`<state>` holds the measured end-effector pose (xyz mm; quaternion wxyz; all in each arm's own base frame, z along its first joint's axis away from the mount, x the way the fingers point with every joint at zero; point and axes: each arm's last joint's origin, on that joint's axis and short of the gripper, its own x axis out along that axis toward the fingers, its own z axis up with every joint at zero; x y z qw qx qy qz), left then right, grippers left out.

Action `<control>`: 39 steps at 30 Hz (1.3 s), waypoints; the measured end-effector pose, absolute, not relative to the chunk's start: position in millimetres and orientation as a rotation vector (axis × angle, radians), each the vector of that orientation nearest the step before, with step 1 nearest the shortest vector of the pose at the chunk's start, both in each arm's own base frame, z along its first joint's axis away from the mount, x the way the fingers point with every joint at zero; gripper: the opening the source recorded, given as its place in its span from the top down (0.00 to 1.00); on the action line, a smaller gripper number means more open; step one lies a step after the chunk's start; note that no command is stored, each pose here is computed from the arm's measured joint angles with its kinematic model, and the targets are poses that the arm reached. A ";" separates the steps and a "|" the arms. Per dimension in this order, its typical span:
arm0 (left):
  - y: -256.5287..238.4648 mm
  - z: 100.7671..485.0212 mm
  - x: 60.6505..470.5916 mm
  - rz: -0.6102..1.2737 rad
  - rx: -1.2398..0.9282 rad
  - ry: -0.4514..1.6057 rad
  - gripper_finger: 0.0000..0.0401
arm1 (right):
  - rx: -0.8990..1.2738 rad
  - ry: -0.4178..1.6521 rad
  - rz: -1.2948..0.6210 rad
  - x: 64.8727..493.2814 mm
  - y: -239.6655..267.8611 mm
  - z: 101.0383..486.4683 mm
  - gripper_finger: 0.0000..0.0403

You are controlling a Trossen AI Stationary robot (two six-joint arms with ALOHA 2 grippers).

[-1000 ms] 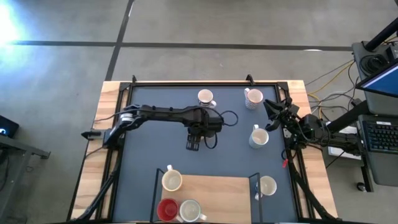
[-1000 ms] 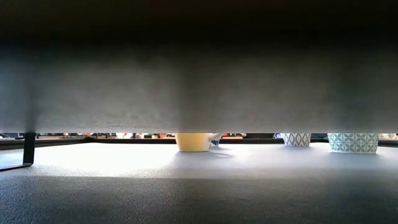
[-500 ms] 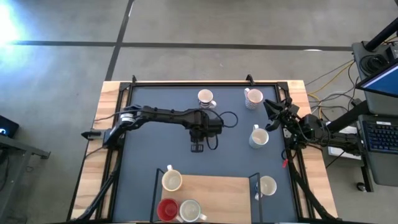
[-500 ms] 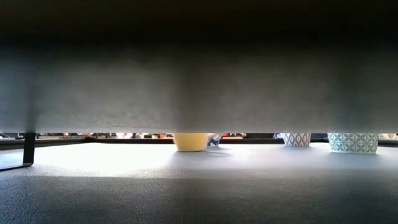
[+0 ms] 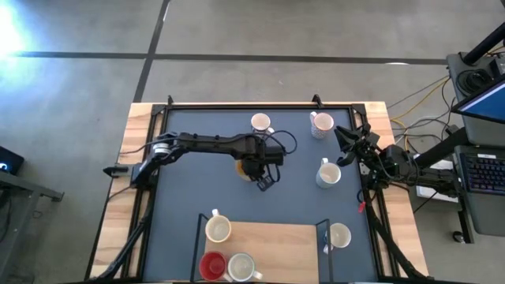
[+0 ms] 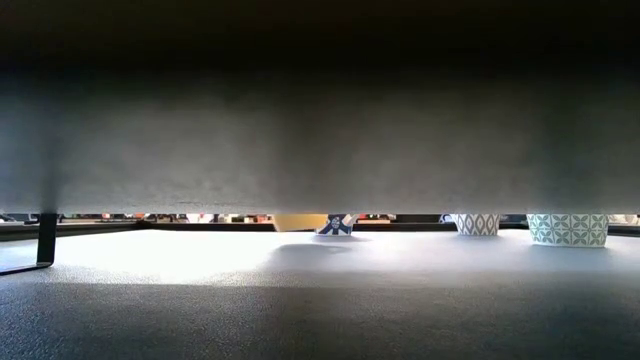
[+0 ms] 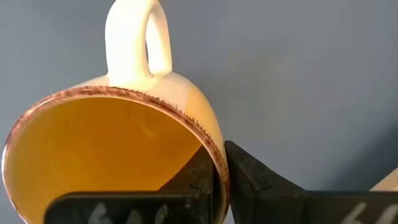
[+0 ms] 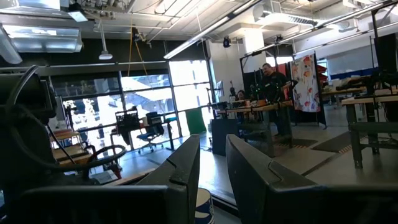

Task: Place coffee mugs
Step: Put the yellow mug on the shelf

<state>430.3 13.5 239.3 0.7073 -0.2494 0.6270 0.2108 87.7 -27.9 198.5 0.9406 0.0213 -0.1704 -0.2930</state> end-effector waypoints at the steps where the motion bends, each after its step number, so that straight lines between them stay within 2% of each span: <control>1: 13.8 239.4 431.5 0.479 -0.572 1.377 0.98 | 0.043 -0.348 -0.598 87.7 -27.9 198.6 0.83; 9: 21.3 236.3 432.1 0.577 -0.685 1.342 0.95 | 0.043 -0.348 -0.598 87.6 -27.9 198.6 0.83; 17: 28.3 231.5 432.8 0.584 -0.687 1.327 0.84 | 0.043 -0.348 -0.598 87.7 -27.8 198.6 0.83; 27: 24.6 235.5 434.8 0.412 -0.588 1.356 0.65 | 0.043 -0.348 -0.598 87.6 -27.9 198.6 0.83; 34: 21.0 261.5 436.5 0.290 -0.472 1.339 0.62 | 0.043 -0.348 -0.598 87.6 -27.9 198.6 0.83; 39: 12.9 276.6 427.1 0.130 -0.271 1.425 0.62 | 0.043 -0.348 -0.597 87.7 -27.8 198.6 0.83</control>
